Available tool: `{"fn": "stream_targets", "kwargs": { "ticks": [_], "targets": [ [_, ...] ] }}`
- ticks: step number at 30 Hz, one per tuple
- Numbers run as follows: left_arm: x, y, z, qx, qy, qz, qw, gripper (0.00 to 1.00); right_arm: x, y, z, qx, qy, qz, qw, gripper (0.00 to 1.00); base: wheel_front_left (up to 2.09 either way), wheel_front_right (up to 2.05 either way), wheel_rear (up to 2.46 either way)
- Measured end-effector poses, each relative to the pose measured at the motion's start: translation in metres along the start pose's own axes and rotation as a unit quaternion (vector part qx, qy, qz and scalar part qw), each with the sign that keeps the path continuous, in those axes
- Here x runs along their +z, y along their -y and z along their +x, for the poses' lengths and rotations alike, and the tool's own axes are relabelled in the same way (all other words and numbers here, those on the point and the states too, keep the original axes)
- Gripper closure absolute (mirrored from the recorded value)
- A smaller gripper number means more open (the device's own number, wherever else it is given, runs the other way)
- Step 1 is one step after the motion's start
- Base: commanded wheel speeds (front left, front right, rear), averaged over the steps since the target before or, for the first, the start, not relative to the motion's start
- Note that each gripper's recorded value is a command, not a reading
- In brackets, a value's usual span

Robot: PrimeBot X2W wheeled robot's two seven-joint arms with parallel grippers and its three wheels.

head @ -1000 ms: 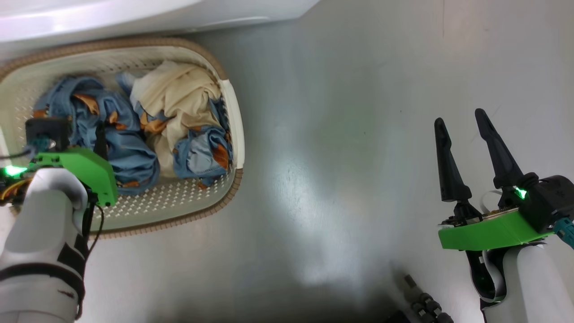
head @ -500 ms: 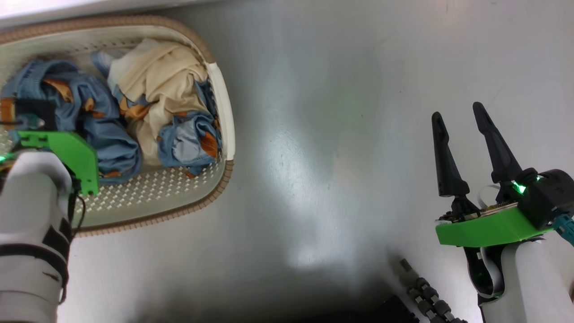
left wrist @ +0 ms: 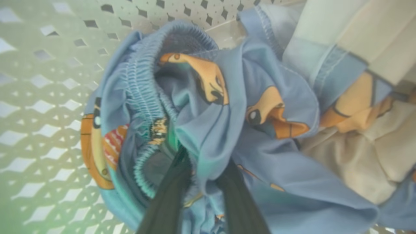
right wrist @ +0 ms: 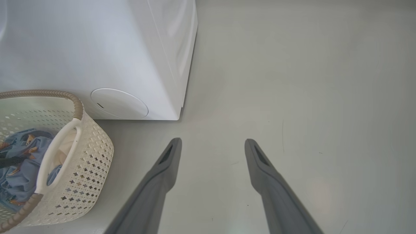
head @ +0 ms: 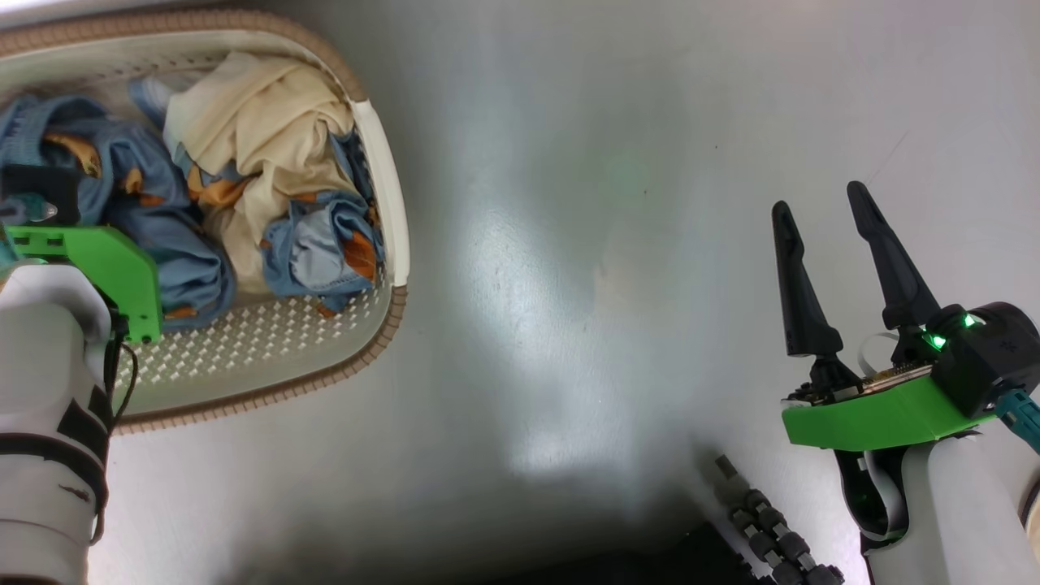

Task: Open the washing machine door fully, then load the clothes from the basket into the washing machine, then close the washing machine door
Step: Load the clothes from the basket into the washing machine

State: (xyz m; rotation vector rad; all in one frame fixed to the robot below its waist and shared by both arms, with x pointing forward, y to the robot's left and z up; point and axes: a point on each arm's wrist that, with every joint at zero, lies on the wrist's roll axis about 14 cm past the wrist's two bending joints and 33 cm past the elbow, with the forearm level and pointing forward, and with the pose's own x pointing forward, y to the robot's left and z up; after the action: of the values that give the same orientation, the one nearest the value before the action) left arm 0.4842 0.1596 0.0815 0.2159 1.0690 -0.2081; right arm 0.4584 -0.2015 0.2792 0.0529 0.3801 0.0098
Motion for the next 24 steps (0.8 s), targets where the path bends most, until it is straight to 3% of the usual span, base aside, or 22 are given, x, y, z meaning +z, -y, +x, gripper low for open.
{"fn": "stream_targets", "kwargs": {
  "ticks": [24],
  "targets": [
    [0.068, -0.008, -0.089, 0.003, 0.151, -0.069, 0.986, 1.00, 0.084, -0.017, -0.015, 0.021, 0.094, 0.009, 0.995, 0.00, 0.00, 0.00, 0.00]
  ]
}}
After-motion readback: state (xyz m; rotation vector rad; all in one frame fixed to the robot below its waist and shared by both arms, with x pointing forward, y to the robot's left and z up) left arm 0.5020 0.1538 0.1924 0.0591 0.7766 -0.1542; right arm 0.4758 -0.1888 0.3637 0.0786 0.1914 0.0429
